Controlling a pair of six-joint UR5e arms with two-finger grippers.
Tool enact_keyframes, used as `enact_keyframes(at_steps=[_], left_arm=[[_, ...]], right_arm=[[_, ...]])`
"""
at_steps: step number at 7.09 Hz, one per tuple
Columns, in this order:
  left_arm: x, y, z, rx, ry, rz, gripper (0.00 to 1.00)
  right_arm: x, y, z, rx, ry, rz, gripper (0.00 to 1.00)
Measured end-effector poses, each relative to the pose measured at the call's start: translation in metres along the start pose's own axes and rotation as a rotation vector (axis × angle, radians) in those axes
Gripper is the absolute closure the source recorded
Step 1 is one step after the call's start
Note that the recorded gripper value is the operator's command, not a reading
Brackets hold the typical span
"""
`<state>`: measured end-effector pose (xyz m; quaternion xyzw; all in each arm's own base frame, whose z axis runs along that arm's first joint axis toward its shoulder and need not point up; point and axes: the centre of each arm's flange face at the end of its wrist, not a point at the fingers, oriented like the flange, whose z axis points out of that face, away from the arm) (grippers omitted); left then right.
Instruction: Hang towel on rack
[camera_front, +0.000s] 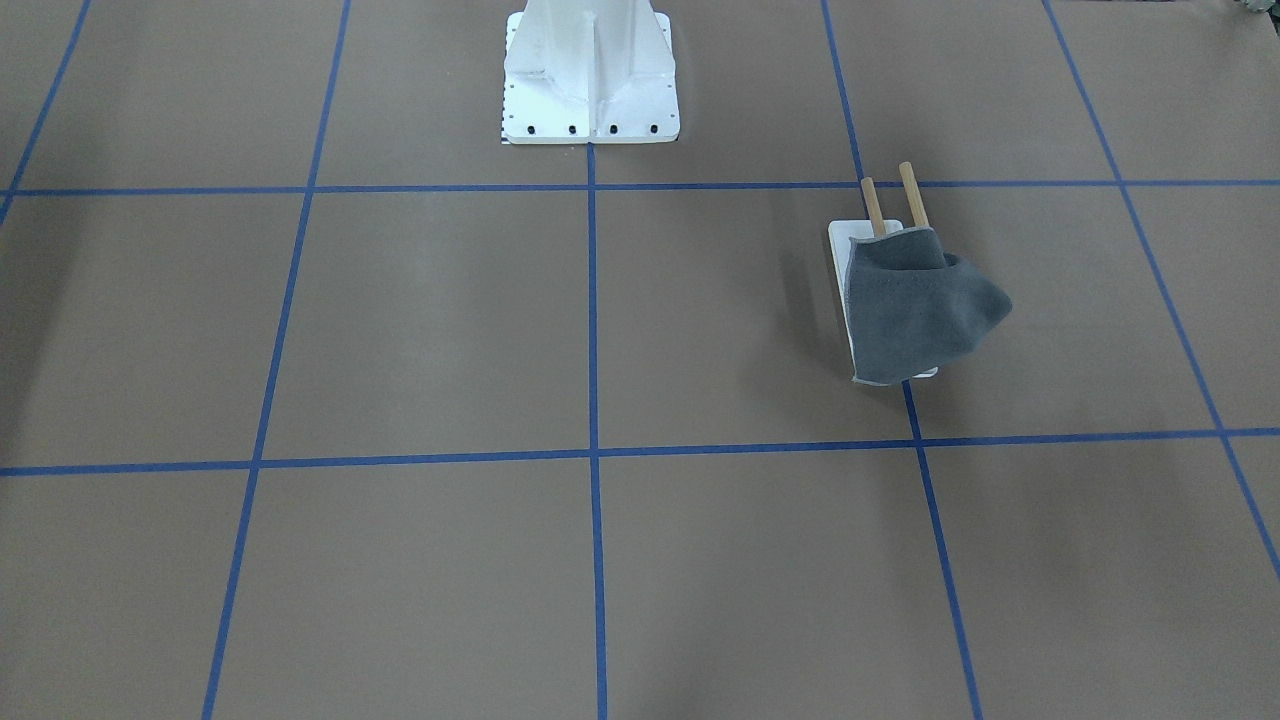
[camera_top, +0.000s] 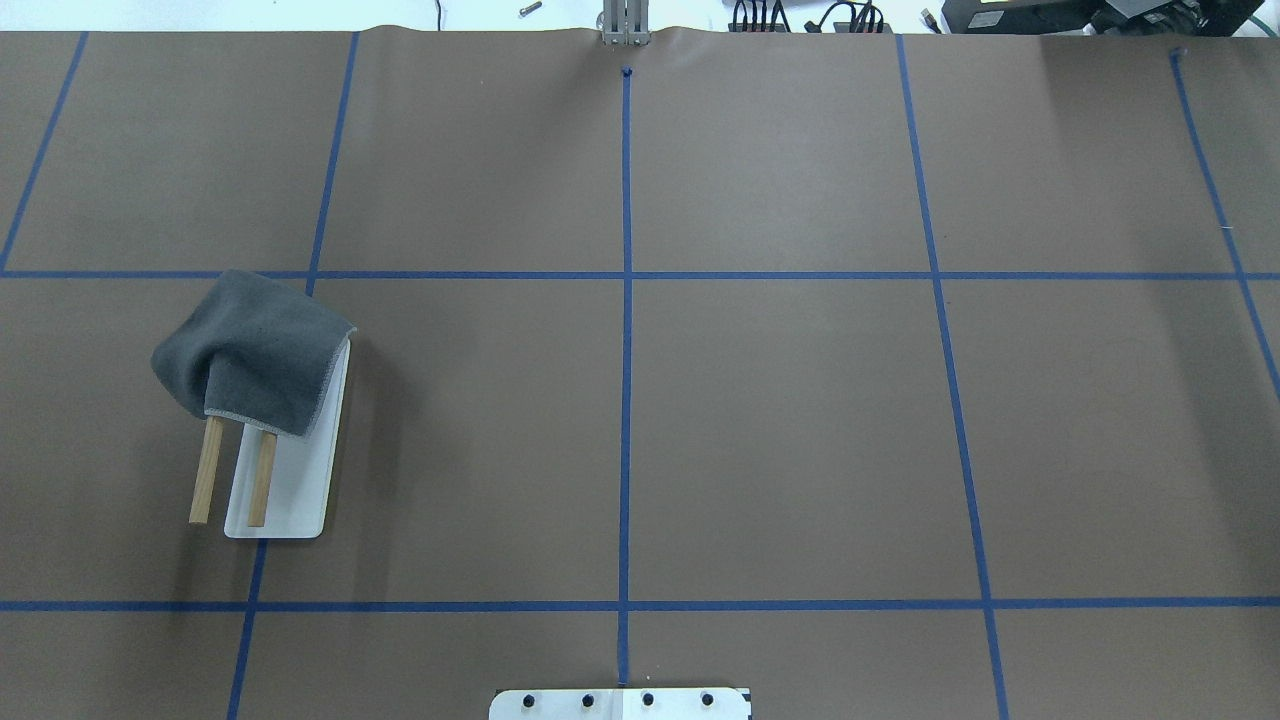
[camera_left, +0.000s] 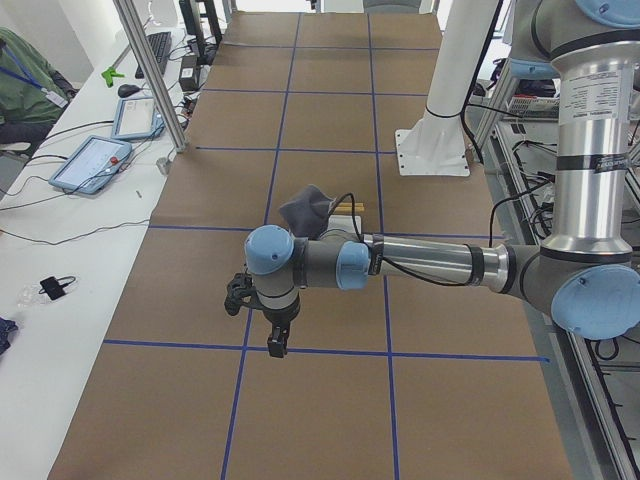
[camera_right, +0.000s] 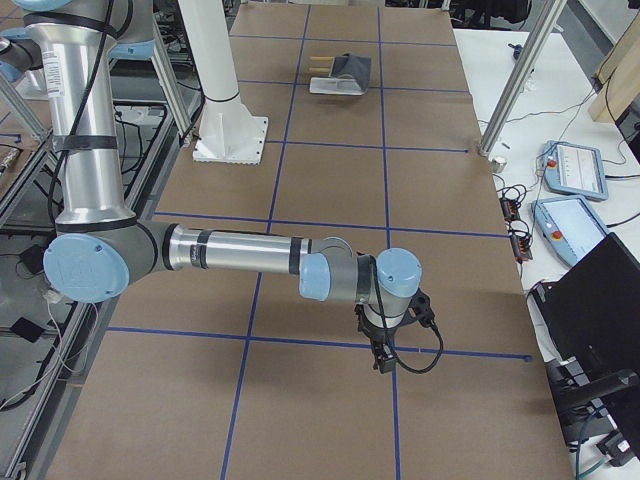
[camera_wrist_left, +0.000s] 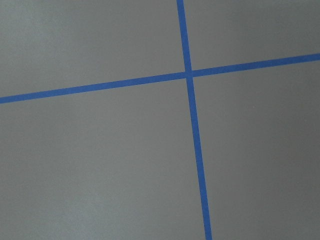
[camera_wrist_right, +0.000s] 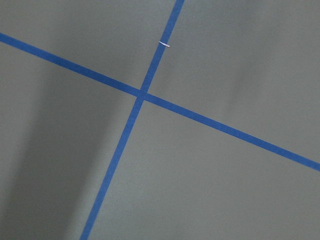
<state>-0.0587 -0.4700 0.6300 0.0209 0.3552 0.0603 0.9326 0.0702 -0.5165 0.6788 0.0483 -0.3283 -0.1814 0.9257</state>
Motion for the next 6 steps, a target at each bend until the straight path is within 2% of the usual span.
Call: enact_keyframes(at_steps=[6], left_arm=[[-0.0007,0.0006,0.0004,-0.001,-0.001,-0.003,0.0]], right_arm=[[-0.0021,-0.0016,-0.0008,0.003,-0.003,-0.004,0.0]])
